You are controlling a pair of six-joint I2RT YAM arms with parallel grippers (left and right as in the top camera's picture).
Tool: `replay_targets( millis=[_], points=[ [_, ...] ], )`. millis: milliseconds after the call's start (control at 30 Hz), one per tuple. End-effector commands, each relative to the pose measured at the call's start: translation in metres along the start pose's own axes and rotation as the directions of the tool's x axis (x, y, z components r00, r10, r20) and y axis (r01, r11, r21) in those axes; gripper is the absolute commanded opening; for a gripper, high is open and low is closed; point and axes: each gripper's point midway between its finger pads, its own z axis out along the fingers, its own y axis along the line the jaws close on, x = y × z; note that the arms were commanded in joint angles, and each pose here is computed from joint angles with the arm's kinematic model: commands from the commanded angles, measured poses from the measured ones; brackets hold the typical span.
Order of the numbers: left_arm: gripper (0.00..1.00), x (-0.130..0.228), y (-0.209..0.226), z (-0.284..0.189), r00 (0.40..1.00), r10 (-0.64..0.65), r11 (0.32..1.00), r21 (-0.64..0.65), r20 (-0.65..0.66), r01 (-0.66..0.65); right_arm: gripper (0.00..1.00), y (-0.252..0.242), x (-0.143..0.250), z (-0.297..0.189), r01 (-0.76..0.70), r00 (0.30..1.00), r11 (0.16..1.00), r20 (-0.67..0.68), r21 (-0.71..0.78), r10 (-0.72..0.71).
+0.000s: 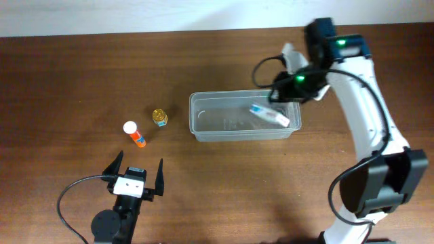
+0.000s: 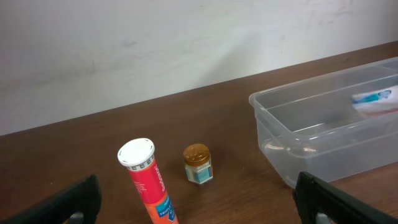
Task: Pack container
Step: 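Lower the box into the clear container and open the right gripper, then move the right gripper to the white spray bottle and grasp it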
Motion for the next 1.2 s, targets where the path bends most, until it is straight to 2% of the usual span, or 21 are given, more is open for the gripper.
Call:
replay_targets(
  millis=[0,333,633,867,1000,1167],
  points=[
    [0.99,0.003,0.002,0.0,1.0,0.008,1.0,-0.01,-0.006,-0.009,0.42,0.019,-0.01,-0.002,-0.051,0.997,0.998,0.058,0.048,0.048],
    [0.99,0.003,0.002,0.0,1.0,0.008,1.0,-0.01,-0.006,-0.009,0.43,0.023,-0.013,0.008,0.001,0.997,0.98,0.071,0.199,-0.015],
    [0.99,0.003,0.002,0.0,1.0,0.008,1.0,-0.01,-0.006,-0.009,0.44,-0.045,-0.021,-0.018,-0.176,0.98,0.94,0.143,0.291,0.14],
    [0.99,0.003,0.002,0.0,1.0,0.008,1.0,-0.01,-0.006,-0.008,0.47,-0.113,-0.029,-0.048,-0.341,0.929,0.883,0.256,0.321,0.265],
    [0.99,0.003,0.002,0.0,1.0,0.008,1.0,-0.01,-0.006,-0.009,0.48,-0.135,-0.038,-0.06,-0.304,0.934,0.89,0.293,0.34,0.207],
    [0.99,0.003,0.002,0.0,1.0,0.008,1.0,-0.01,-0.006,-0.009,0.56,-0.165,-0.047,-0.076,-0.265,0.935,0.865,0.332,0.426,0.123]
  ],
)
